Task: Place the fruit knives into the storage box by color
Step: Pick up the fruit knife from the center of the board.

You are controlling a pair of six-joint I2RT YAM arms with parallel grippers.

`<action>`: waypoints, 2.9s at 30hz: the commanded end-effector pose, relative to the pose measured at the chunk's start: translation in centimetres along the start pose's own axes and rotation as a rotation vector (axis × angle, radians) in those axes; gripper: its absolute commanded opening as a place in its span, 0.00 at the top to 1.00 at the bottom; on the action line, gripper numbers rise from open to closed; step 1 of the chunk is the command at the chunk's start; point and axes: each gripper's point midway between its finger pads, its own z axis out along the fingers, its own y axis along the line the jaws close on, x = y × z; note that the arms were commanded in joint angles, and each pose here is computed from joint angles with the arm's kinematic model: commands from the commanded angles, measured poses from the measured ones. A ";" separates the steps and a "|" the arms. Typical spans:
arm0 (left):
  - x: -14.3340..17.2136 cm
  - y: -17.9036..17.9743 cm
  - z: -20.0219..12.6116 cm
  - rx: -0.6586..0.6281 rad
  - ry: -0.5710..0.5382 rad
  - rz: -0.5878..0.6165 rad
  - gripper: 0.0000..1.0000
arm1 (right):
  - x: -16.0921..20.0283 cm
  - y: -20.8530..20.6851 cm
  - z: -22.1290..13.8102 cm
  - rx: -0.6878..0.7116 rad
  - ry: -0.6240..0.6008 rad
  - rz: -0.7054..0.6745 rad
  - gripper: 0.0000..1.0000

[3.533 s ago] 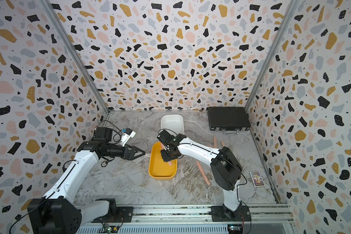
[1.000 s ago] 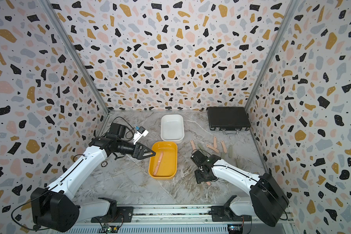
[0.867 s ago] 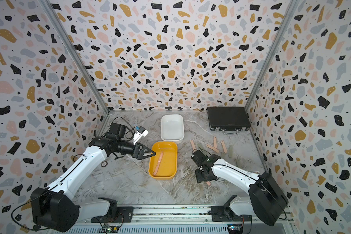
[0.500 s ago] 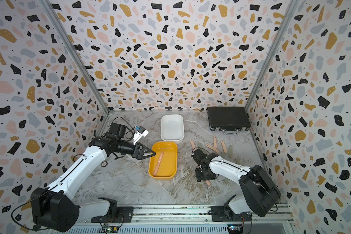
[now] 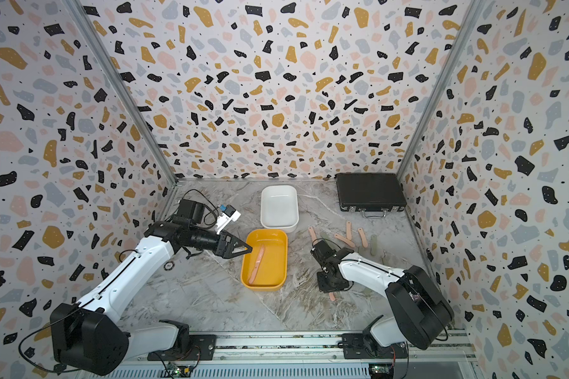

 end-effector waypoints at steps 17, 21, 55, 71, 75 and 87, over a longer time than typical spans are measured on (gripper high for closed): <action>0.3 0.3 0.1 -0.007 0.008 0.021 0.00 | -4.6 3.3 0.2 -0.046 0.005 -0.059 0.78; 0.3 0.4 0.0 -0.016 0.003 0.026 0.00 | -5.0 3.7 0.4 -0.050 0.011 -0.060 0.78; 0.3 0.7 -0.1 -0.024 -0.001 0.029 0.00 | -3.3 2.6 0.9 0.009 0.055 -0.055 0.69; 0.0 1.3 -0.6 -0.035 -0.016 0.005 0.00 | -3.9 3.2 -0.2 0.003 0.039 -0.081 0.79; -0.3 1.7 -1.2 -0.047 -0.038 -0.010 0.00 | -4.6 3.8 -1.2 -0.019 0.023 -0.087 0.80; -1.3 2.9 -3.8 -0.076 -0.119 -0.053 0.00 | -6.4 5.2 -5.8 -0.073 -0.053 -0.103 0.81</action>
